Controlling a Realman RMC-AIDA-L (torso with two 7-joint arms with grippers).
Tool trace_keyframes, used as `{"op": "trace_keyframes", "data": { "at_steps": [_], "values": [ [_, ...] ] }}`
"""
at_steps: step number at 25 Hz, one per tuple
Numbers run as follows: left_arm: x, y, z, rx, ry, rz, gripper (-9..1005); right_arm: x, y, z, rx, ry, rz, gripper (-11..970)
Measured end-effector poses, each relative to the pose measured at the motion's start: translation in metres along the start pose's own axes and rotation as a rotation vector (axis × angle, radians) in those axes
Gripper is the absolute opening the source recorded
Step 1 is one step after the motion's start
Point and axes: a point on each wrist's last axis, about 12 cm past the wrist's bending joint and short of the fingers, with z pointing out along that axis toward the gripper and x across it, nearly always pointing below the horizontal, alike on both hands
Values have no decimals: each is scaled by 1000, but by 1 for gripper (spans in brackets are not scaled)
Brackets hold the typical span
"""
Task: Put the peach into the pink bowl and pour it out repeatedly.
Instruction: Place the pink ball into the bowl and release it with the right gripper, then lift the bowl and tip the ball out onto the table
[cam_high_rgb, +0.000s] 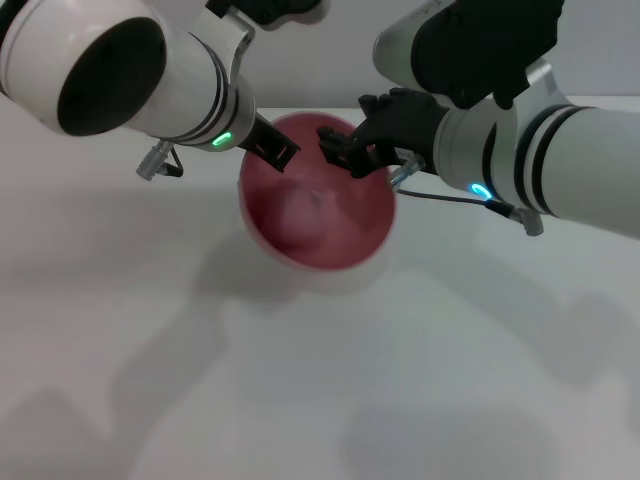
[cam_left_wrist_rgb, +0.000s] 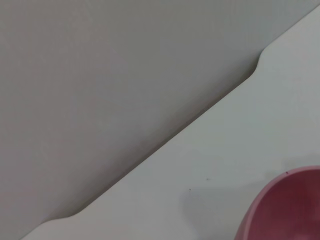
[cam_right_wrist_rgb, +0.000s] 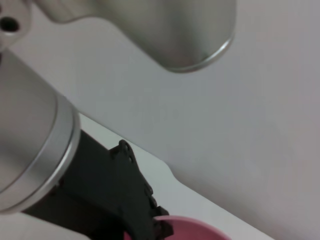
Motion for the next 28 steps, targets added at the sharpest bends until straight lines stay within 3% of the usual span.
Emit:
{"op": "trace_keyframes", "data": {
  "at_steps": [3,5,8,12,15,21,28],
  "values": [
    [0,-4,1,7,-1,17,47,1,-5,0,16,0,8,419],
    [0,-8,1,5,-7,58,47,4,-17,-2,55,14,40,620],
    [-1,-14,0,1,-25,132,47,23,-51,-11,166,70,139,628],
    [-8,-26,-6,-30,-81,235,47,63,-103,-35,327,158,302,635],
    [-15,-39,-10,-59,-146,321,47,97,-128,-53,419,215,400,635],
    [-17,-63,-10,-50,-255,420,47,127,-139,-59,458,287,447,634],
    [-13,-89,-6,-11,-407,507,47,136,-139,-57,458,314,452,635]
  ]
}}
